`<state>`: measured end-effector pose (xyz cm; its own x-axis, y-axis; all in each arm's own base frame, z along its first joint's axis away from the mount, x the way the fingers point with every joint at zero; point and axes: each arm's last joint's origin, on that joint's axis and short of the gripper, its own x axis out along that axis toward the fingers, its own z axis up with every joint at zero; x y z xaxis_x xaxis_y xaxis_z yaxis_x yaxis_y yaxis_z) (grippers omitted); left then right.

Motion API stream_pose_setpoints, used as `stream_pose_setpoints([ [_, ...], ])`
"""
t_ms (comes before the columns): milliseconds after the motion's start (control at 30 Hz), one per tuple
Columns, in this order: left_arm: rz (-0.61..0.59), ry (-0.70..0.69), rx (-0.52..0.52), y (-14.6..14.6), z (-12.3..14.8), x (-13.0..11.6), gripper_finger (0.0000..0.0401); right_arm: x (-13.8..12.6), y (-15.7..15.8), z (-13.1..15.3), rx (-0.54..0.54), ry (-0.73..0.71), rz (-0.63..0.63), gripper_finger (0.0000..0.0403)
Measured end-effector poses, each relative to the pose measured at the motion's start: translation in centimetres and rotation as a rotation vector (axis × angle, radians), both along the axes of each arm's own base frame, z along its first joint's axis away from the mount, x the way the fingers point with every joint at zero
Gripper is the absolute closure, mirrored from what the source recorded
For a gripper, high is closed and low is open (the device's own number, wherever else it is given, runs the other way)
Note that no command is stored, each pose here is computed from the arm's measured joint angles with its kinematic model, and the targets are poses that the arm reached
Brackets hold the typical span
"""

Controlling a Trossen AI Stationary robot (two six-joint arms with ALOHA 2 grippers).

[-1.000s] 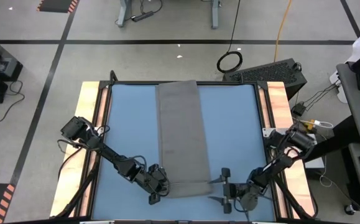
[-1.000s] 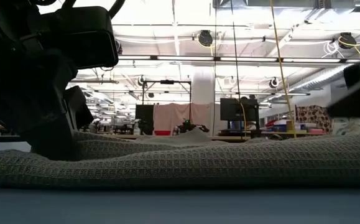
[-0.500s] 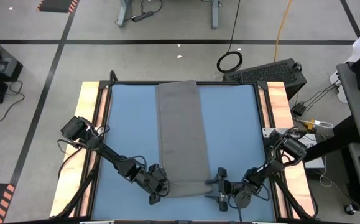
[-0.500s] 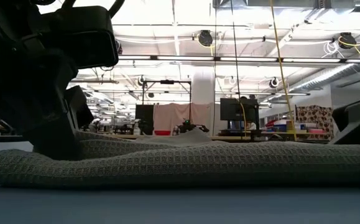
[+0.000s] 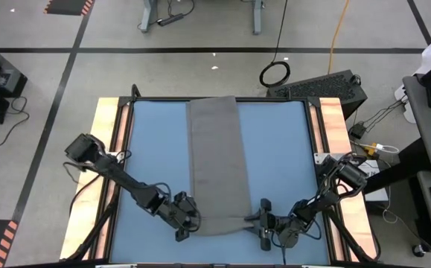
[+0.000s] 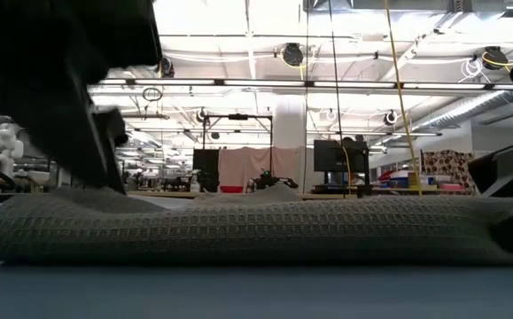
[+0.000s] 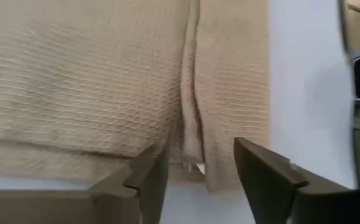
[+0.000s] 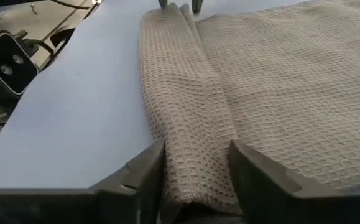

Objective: Roll towel
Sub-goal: Roll the gray towel

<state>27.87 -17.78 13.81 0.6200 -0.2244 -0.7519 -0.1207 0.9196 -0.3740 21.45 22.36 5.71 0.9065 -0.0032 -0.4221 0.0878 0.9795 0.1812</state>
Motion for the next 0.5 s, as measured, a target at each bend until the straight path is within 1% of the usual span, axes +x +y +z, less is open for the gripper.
stream_pose_setpoints([
  [67,-0.009,-0.046,-0.002,-0.2,1.3,-0.4,0.0199,0.0,0.0,0.0,-0.003,0.005,0.002,0.0251],
  [133,-0.026,-0.142,0.010,-1.0,2.6,-0.6,0.0194,0.0,0.0,0.0,0.001,0.010,0.011,0.0264],
  [233,-0.044,-0.312,0.105,-2.7,3.6,-1.2,0.0194,0.0,0.0,-0.1,0.003,0.013,0.015,0.0277],
  [333,-0.075,-0.408,0.192,-4.8,2.9,-1.9,0.0194,0.0,0.0,-0.1,0.002,0.015,0.016,0.0285],
  [400,-0.065,-0.435,0.237,-5.9,1.8,-2.3,0.0194,0.0,0.0,-0.1,0.001,0.016,0.016,0.0287],
  [500,-0.064,-0.434,0.285,-7.1,-0.1,-2.5,0.0185,-0.1,0.0,-0.1,0.000,0.017,0.017,0.0288],
])
